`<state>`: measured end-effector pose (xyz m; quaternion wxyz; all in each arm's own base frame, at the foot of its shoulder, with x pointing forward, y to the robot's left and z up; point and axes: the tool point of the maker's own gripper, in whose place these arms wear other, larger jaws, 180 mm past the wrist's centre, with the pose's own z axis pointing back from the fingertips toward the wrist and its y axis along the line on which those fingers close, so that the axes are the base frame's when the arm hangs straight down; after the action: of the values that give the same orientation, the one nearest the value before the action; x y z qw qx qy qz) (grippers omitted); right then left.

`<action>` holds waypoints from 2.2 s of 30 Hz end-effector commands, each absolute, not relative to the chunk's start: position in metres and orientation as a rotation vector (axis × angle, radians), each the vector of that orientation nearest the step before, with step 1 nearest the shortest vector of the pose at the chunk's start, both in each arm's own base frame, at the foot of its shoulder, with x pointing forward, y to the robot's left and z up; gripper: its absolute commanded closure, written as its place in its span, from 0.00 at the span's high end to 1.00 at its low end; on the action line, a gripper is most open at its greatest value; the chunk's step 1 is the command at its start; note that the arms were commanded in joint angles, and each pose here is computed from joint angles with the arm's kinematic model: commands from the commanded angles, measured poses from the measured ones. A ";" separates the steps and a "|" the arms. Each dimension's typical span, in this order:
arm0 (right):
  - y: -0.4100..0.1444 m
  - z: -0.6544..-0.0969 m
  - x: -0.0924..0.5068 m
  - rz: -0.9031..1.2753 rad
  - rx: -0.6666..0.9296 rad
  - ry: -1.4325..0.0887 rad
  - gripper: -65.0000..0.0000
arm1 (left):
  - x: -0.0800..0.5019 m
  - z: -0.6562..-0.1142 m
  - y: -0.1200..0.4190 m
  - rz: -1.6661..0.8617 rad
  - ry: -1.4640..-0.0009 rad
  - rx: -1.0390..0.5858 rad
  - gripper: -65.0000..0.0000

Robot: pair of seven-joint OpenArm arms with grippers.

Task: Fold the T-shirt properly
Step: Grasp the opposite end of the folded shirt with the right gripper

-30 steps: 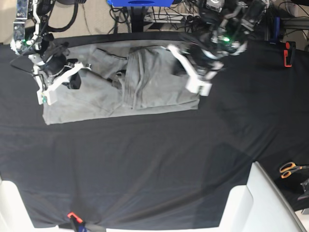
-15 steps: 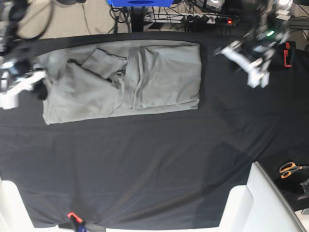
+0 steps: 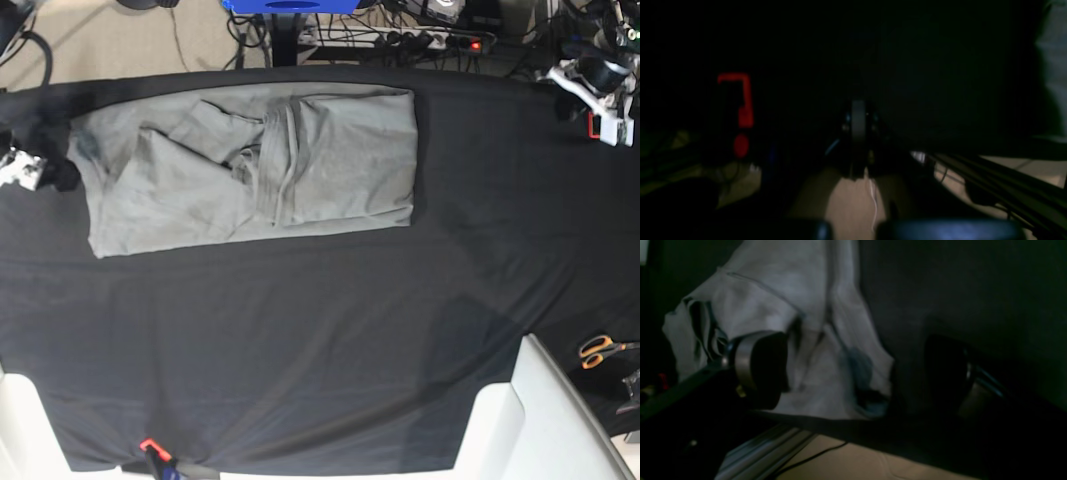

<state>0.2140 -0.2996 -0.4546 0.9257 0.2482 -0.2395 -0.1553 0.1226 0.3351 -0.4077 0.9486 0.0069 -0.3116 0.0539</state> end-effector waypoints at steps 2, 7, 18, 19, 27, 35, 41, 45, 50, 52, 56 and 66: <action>-0.316 -0.453 0.222 -0.353 0.517 -0.503 0.95 | 0.122 -0.401 0.346 0.112 -0.652 0.033 0.00; -0.294 -0.472 0.218 -0.314 0.557 -0.415 0.96 | 0.120 -0.399 0.353 0.125 -0.653 0.048 0.00; -0.232 -0.493 0.210 -0.251 0.652 -0.331 0.95 | 0.120 -0.401 0.349 0.122 -0.651 0.040 0.00; -0.230 -0.493 0.210 -0.249 0.654 -0.329 0.95 | 0.120 -0.401 0.349 0.122 -0.651 0.040 0.00; -0.200 -0.495 0.213 -0.149 0.677 -0.299 0.95 | 0.120 -0.403 0.346 0.134 -0.655 0.032 0.00; -0.200 -0.493 0.221 -0.151 0.672 -0.335 0.65 | 0.119 -0.404 0.344 0.138 -0.652 0.027 0.00; -0.204 -0.491 0.226 -0.164 0.666 -0.368 0.36 | 0.119 -0.404 0.345 0.139 -0.653 0.029 0.00; -0.206 -0.490 0.227 -0.166 0.663 -0.373 0.20 | 0.119 -0.404 0.345 0.139 -0.655 0.029 0.00; -0.216 -0.489 0.232 -0.144 0.623 -0.370 0.02 | 0.119 -0.404 0.345 0.139 -0.655 0.029 0.00; -0.218 -0.489 0.234 -0.133 0.610 -0.369 0.01 | 0.119 -0.404 0.345 0.140 -0.653 0.029 0.00; -0.221 -0.484 0.244 -0.119 0.597 -0.383 0.01 | 0.119 -0.404 0.345 0.139 -0.653 0.029 0.00; -0.251 -0.467 0.256 -0.054 0.447 -0.472 0.01 | 0.120 -0.403 0.345 0.136 -0.657 0.030 0.00</action>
<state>0.2426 -0.2443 -0.4790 0.9525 0.2230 -0.2049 -0.0310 0.1146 0.3403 -0.4123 0.9483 0.0090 -0.3083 0.0751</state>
